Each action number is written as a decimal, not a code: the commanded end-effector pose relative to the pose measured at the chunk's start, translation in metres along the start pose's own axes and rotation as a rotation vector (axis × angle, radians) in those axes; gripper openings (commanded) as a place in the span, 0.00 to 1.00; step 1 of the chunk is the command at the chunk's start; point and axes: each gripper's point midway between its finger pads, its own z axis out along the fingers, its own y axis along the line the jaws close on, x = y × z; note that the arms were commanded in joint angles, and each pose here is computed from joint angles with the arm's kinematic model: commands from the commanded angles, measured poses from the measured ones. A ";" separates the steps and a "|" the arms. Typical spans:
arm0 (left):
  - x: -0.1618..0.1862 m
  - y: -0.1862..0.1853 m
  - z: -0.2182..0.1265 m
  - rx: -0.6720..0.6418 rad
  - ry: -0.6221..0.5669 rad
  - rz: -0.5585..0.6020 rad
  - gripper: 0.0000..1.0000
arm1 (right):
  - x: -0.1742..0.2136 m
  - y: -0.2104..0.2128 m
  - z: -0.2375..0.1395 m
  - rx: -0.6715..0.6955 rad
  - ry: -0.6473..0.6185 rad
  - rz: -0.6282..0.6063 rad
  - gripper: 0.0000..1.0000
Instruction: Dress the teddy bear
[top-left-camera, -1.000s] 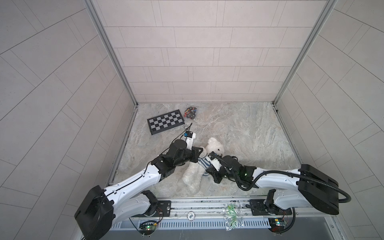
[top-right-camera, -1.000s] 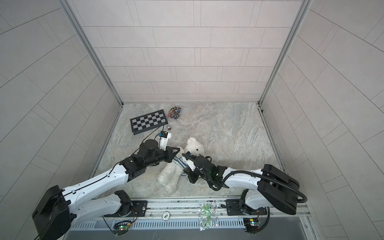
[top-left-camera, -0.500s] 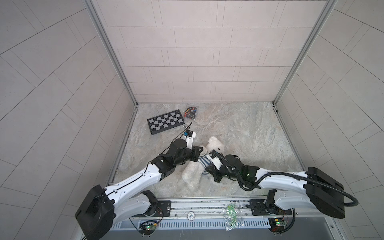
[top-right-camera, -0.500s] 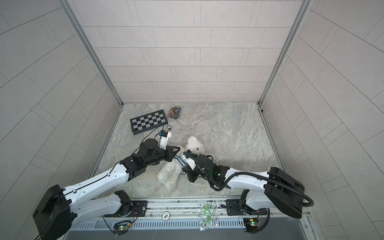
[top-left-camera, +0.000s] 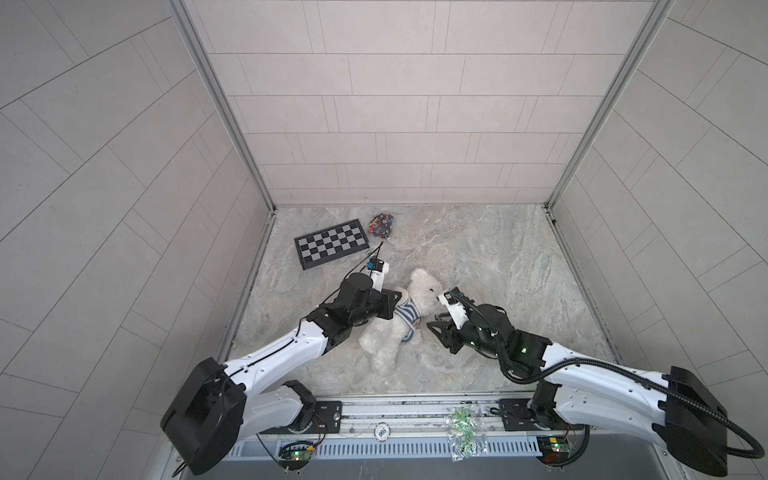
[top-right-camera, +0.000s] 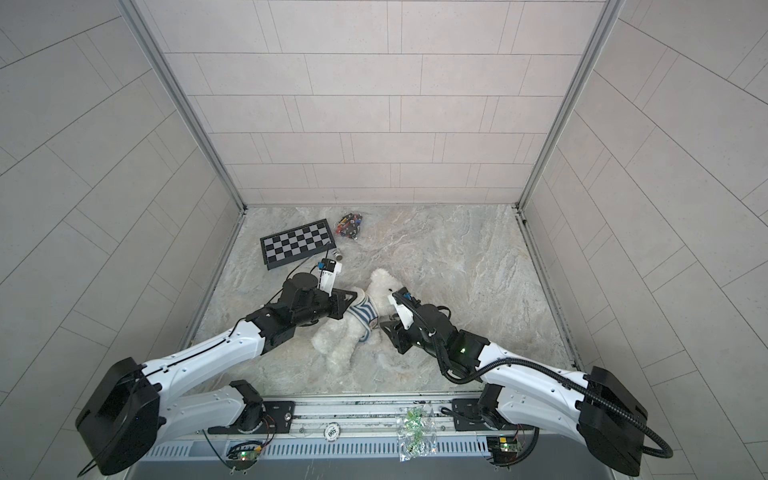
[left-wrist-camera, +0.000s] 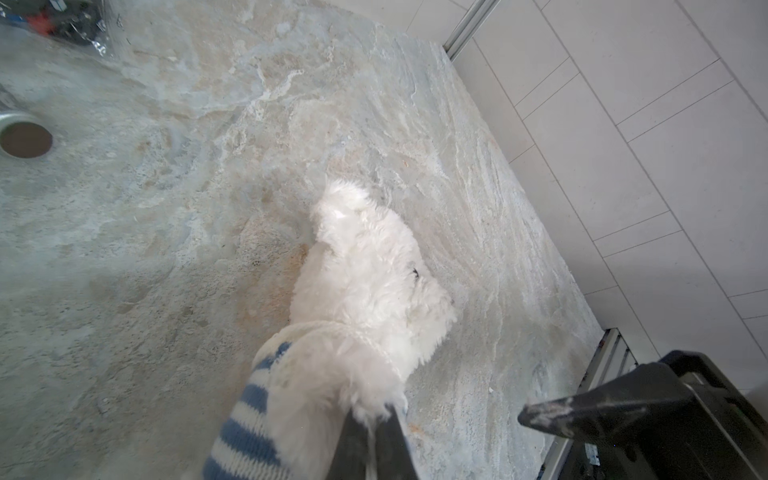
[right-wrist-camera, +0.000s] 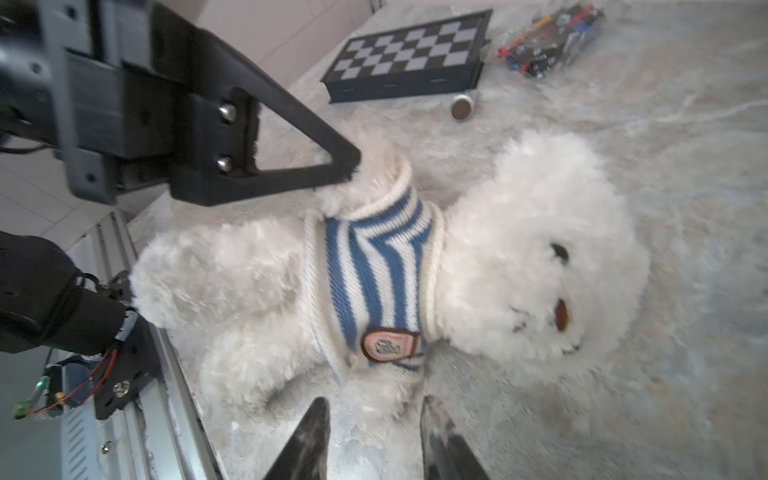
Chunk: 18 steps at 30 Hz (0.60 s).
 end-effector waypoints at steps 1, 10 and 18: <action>-0.011 -0.007 0.003 0.029 -0.014 0.039 0.00 | 0.012 -0.009 0.009 0.043 0.043 0.016 0.38; -0.013 0.022 0.007 -0.026 -0.003 0.000 0.00 | 0.000 0.010 0.055 -0.047 0.062 0.013 0.32; -0.012 0.040 0.007 -0.038 0.003 -0.033 0.00 | 0.026 0.001 0.064 -0.020 0.130 0.061 0.50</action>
